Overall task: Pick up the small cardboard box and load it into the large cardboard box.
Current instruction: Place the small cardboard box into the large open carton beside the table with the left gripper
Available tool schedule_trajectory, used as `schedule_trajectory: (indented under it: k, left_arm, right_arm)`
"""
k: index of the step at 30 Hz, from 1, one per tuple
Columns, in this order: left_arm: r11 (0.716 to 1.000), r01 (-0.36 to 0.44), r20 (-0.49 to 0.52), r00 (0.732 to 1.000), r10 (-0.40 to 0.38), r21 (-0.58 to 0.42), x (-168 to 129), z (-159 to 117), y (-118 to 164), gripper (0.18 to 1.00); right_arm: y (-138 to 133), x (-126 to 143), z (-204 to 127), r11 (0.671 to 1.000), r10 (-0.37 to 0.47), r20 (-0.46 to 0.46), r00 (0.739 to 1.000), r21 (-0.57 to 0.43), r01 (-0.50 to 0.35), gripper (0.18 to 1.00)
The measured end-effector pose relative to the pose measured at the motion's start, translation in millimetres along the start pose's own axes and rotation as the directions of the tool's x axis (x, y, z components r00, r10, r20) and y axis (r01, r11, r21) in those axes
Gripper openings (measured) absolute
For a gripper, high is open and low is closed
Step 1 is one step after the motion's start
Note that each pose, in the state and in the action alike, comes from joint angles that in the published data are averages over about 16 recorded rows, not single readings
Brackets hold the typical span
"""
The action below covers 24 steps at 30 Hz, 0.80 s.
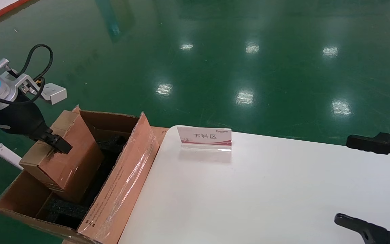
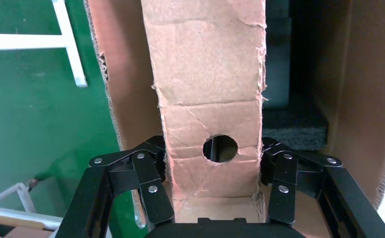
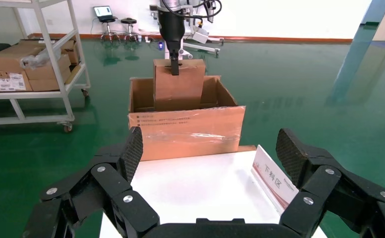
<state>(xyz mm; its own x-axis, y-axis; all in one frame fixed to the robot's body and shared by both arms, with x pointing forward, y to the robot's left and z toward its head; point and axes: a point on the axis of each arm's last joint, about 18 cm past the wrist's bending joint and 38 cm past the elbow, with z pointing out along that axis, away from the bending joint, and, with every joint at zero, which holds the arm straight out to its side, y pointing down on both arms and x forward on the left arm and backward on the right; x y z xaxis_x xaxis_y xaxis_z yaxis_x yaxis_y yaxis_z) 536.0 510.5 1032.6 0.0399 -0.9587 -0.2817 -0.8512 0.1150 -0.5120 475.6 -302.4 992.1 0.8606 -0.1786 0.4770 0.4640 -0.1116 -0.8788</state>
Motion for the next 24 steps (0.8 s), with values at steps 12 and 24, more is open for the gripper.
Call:
schedule_trajectory:
  k: [12,24]
  left_arm:
    - [1.0,0.027,0.05,0.998,-0.027,0.002,-14.1,23.3,3.5,0.196]
    - [1.0,0.03,0.082,0.996,-0.03,-0.001,-20.4,37.0,6.3,0.196]
  right_arm:
    - [0.0,0.0,0.0,1.0,0.0,0.0,1.0,0.0,0.0,1.001]
    - [0.0,0.0,0.0,1.0,0.0,0.0,1.0,0.0,0.0,1.001]
